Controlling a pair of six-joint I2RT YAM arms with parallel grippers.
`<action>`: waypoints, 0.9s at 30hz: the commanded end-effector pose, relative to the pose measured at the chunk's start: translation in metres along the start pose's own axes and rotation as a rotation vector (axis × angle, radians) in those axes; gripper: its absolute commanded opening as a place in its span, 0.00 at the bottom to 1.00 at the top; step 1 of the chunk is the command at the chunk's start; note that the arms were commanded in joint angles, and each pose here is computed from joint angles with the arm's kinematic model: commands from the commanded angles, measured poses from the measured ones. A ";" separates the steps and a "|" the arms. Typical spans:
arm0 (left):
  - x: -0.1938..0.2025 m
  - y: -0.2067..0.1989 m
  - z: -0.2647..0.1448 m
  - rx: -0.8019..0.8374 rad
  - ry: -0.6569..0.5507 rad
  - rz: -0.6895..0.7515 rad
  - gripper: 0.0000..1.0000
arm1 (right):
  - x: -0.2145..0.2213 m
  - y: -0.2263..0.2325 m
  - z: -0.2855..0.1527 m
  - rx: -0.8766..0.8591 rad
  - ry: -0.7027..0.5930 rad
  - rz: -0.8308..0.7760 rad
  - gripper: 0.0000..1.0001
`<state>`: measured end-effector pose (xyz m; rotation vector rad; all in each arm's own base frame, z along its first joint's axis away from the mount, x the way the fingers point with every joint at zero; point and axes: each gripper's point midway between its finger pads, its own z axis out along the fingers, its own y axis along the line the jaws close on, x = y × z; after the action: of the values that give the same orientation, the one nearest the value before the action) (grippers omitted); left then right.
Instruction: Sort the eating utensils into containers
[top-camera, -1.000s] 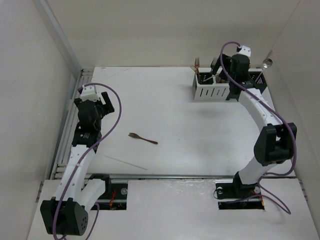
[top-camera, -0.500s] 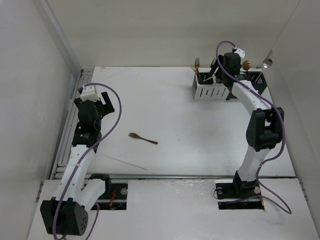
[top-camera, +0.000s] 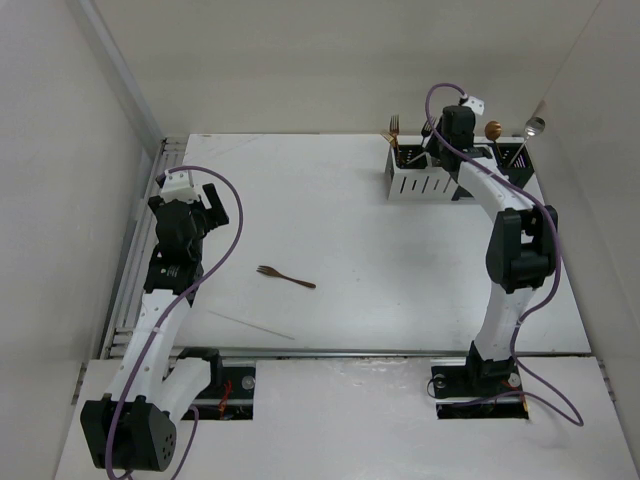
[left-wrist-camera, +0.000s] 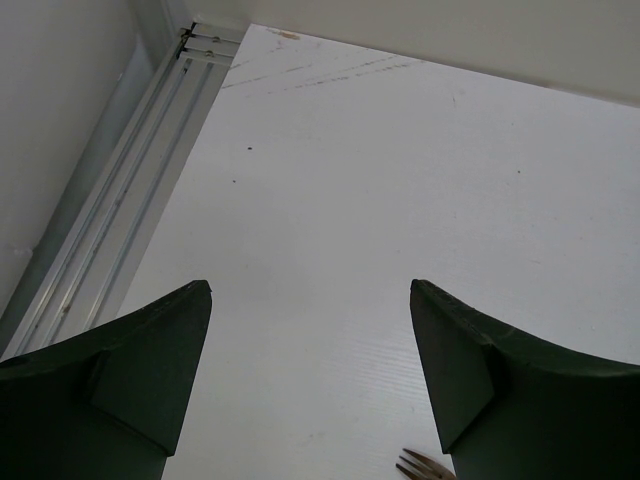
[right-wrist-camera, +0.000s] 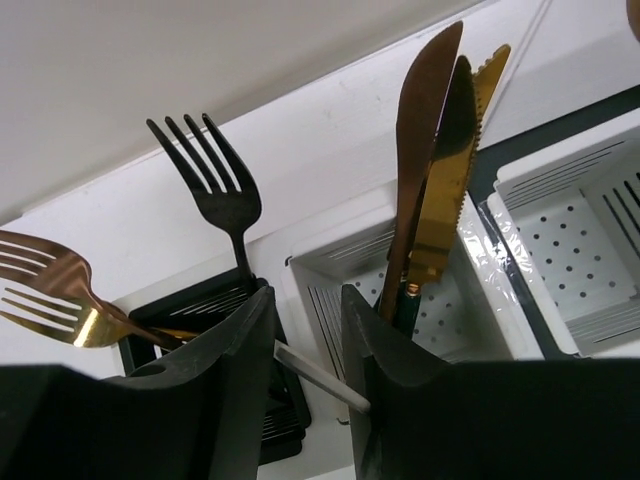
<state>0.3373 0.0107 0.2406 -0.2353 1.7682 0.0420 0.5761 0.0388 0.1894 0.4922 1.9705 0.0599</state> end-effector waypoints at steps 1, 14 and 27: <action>-0.032 -0.002 -0.001 0.003 -0.092 -0.013 0.77 | -0.038 0.005 -0.002 -0.010 -0.103 -0.004 0.38; -0.032 -0.001 -0.001 0.002 -0.092 -0.004 0.79 | -0.071 0.026 -0.033 -0.082 -0.183 -0.052 0.00; -0.034 -0.002 -0.001 0.003 -0.101 -0.006 0.79 | -0.192 0.027 -0.151 -0.057 -0.508 -0.161 0.00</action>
<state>0.3378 0.0111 0.2420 -0.2287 1.7631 0.0470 0.5391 0.0393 0.3576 0.2559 1.6695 -0.0123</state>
